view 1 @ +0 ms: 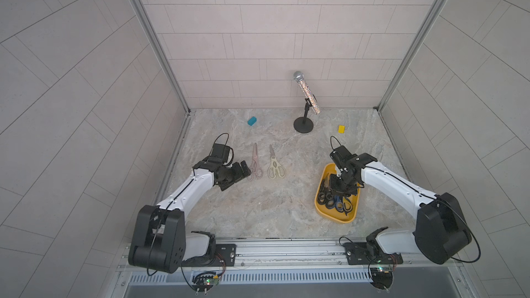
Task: Take the scissors out of the storage box
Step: Pick up the scissors from the storage box.
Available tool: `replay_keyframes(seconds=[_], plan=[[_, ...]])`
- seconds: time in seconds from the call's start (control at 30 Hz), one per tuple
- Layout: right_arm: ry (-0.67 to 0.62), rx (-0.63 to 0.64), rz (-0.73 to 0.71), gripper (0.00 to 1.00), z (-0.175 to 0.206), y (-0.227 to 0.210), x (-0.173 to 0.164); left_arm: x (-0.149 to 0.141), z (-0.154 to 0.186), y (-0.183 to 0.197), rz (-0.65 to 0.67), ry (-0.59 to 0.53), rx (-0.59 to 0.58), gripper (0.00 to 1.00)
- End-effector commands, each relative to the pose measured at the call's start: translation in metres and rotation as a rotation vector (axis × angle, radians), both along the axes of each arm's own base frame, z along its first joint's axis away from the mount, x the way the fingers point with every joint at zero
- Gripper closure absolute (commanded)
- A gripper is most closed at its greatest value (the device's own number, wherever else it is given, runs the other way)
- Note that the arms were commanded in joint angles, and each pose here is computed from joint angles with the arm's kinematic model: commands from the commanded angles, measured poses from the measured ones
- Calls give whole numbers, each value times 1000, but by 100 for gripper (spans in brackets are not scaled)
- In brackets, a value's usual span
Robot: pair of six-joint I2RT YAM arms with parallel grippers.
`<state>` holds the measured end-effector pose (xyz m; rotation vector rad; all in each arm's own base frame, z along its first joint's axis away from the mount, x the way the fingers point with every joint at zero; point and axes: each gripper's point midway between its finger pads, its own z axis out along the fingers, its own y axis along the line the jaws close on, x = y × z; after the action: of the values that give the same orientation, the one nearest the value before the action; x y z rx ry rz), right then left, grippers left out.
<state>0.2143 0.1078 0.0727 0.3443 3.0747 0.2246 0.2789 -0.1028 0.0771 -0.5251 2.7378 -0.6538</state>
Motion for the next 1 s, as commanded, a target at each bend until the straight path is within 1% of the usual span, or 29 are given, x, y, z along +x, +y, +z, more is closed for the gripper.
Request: replay_keyframes(seconds=[0.0, 0.3, 0.47, 0.63, 0.97], plan=[[-10, -16, 27, 73, -3, 3, 7, -5, -1, 3, 14, 11, 11, 0], [18, -66, 49, 73, -19, -1, 7, -8, 2, 6, 16, 5, 25, 0], [40, -74, 55, 76, -24, -2, 4, -8, 3, 6, 18, 4, 27, 0], [37, -77, 61, 79, -25, -3, 1, -8, 3, 6, 22, 5, 26, 0], [28, -66, 66, 76, -19, -3, -11, -8, 4, 6, 27, 1, 21, 0]])
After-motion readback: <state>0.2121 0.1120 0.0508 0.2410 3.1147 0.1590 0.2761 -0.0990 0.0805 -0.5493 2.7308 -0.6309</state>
